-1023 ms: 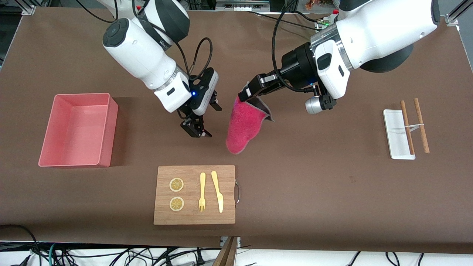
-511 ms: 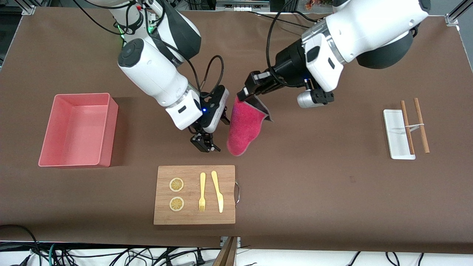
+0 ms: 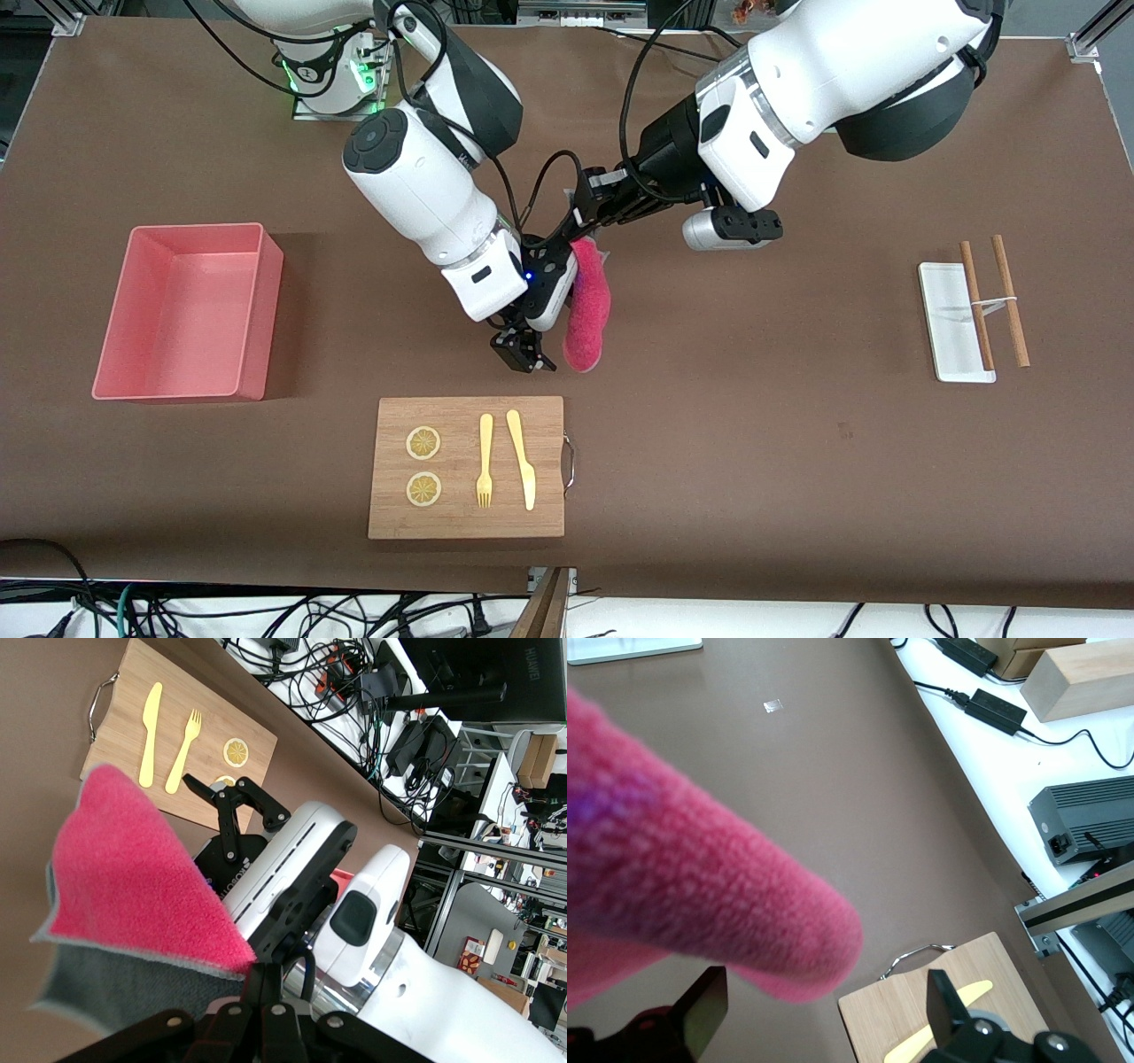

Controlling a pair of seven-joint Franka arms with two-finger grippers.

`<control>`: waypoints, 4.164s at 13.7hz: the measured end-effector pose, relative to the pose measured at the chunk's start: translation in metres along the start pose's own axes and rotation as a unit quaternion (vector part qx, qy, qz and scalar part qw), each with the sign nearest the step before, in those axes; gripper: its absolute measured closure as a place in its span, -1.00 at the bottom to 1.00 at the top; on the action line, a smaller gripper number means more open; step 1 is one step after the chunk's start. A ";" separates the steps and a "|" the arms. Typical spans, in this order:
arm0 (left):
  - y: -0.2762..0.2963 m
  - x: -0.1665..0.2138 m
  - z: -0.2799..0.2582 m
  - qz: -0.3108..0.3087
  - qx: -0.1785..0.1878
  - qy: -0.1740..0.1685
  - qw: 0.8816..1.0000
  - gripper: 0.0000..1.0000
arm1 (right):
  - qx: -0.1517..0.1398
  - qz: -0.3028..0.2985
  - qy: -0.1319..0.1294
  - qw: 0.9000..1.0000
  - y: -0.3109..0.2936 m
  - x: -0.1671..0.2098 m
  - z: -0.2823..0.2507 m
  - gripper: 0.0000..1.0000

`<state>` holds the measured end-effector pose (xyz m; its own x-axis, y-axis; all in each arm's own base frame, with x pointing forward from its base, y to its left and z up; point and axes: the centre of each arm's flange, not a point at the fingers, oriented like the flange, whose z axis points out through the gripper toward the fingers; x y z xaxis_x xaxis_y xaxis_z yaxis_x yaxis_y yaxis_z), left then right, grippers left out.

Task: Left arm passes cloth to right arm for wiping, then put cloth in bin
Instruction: 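Grasp the hanging cloth with the right gripper below the left gripper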

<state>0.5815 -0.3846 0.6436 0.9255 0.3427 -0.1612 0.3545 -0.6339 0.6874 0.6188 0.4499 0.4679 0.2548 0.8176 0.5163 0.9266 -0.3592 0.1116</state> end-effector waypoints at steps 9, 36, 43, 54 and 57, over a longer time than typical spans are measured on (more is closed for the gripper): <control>0.000 -0.001 0.001 0.001 0.004 -0.002 1.000 0.98 | 0.010 0.003 -0.035 0.999 0.022 -0.025 -0.001 -1.00; -0.003 -0.003 0.000 0.001 0.016 -0.007 1.000 0.98 | 0.061 -0.137 0.004 0.989 0.003 -0.023 -0.003 -1.00; -0.003 -0.003 0.000 0.002 0.018 -0.009 1.000 0.98 | 0.063 -0.167 0.006 0.984 -0.001 -0.021 -0.002 -1.00; -0.005 -0.003 0.002 0.001 0.021 -0.010 1.000 0.98 | 0.084 -0.183 -0.002 0.980 -0.029 -0.013 0.012 -0.96; -0.005 -0.003 0.003 0.001 0.021 -0.010 1.000 0.98 | 0.092 -0.176 -0.021 0.980 -0.019 -0.024 0.013 -0.96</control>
<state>0.5773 -0.3842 0.6388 0.9286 0.3274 -0.1746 0.3575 -0.6636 0.6571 0.5982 0.4427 0.4422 -0.0819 0.8950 0.4384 0.9924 0.0326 0.1187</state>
